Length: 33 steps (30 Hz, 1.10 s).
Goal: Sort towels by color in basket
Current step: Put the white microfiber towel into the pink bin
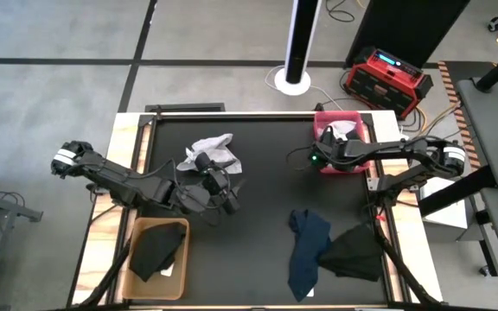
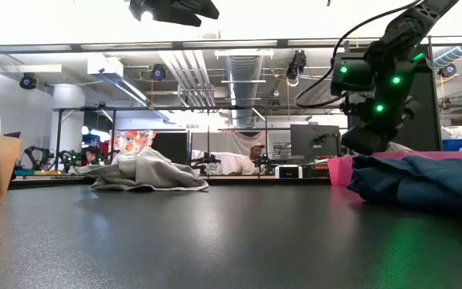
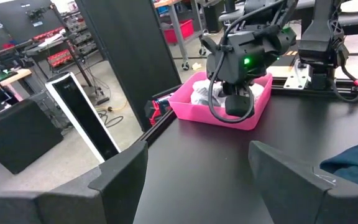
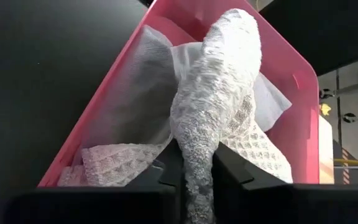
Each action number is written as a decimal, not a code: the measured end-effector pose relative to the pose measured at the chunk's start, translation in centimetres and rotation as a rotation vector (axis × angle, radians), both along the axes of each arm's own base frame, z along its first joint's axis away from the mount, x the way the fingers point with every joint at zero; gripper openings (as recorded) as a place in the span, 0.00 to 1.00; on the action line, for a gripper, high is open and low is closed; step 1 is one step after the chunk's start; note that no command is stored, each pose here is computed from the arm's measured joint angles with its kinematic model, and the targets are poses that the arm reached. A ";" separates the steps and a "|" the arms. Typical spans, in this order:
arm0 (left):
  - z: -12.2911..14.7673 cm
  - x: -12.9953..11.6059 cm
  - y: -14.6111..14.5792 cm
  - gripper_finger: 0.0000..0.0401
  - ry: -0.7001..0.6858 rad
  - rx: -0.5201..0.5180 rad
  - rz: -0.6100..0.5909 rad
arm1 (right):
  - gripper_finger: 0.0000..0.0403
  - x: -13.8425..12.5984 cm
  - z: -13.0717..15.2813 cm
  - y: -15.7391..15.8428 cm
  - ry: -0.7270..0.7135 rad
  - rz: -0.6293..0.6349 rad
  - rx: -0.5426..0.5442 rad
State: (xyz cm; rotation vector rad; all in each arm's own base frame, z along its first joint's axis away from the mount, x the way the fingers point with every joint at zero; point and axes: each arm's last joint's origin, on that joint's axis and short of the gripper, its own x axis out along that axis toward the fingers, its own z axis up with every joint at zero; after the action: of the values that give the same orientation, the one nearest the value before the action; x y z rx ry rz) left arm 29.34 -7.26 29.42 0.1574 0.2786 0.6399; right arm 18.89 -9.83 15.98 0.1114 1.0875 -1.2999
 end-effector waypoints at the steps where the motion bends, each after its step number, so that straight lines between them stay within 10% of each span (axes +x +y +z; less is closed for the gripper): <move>1: 0.0 0.0 0.0 0.66 0.000 0.000 0.000 | 0.15 0.0 -0.1 0.0 -0.006 -0.001 -0.003; 20: 0.0 0.0 0.0 0.66 0.000 0.000 -0.001 | 0.50 0.1 2.6 0.1 -0.068 0.013 0.034; 28: 0.0 0.0 0.0 0.66 0.001 0.000 -0.001 | 0.47 -0.3 5.5 0.4 -0.200 0.039 0.011; 33: 0.0 0.0 0.0 0.66 0.000 0.000 -0.001 | 0.27 -2.0 5.2 0.8 -0.193 -0.008 -0.094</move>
State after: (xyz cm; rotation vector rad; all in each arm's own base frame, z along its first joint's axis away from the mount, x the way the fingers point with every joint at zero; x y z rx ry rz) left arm 29.34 -7.27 29.41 0.1576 0.2790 0.6391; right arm 16.91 -9.02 21.21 0.1675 0.8618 -1.3162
